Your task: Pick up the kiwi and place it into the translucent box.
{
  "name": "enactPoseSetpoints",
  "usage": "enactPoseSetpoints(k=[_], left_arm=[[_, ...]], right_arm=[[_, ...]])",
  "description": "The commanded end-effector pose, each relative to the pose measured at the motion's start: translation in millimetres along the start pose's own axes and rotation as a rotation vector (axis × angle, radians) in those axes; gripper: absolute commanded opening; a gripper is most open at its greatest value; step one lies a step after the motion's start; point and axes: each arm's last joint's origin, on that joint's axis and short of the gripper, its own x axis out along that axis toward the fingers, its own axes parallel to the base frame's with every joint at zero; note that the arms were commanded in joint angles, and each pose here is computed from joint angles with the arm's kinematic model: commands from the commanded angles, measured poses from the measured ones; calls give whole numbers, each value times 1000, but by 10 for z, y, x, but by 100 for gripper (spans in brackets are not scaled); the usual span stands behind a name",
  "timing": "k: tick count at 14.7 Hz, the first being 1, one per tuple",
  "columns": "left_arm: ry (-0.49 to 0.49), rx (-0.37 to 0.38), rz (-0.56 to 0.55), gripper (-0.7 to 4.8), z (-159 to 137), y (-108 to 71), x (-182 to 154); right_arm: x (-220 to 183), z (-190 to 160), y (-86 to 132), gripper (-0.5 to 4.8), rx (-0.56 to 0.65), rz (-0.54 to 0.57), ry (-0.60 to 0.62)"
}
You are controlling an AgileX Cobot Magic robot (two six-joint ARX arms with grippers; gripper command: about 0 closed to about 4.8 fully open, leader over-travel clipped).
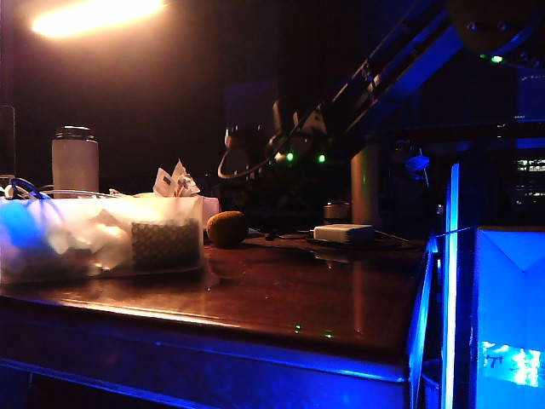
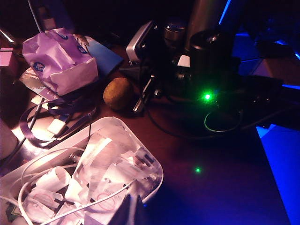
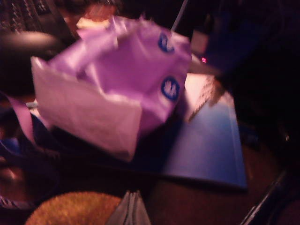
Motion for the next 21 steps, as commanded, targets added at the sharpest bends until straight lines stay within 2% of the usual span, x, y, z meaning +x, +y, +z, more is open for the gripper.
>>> enactPoseSetpoints(k=[1,8,10,16,19,21], left_arm=[[-9,-1,-7,-5,13,-7,-18],[-9,-1,-7,-5,13,-7,-18],[-9,-1,-7,-5,14,-7,-18],[-9,-1,-7,-5,14,-7,-18],[-9,-1,-7,-5,14,-7,-18],[-10,-1,-7,-5,14,-7,-18]], right_arm=[[14,-5,5,-1,-7,-11,-9],[20,-206,45,-1,-29,35,174],[-7,-161,55,-1,-44,41,188],[-258,310,7,-1,-82,19,181],[-460,698,-47,-1,-149,-59,118],[-499,783,-42,-1,-238,-18,88]])
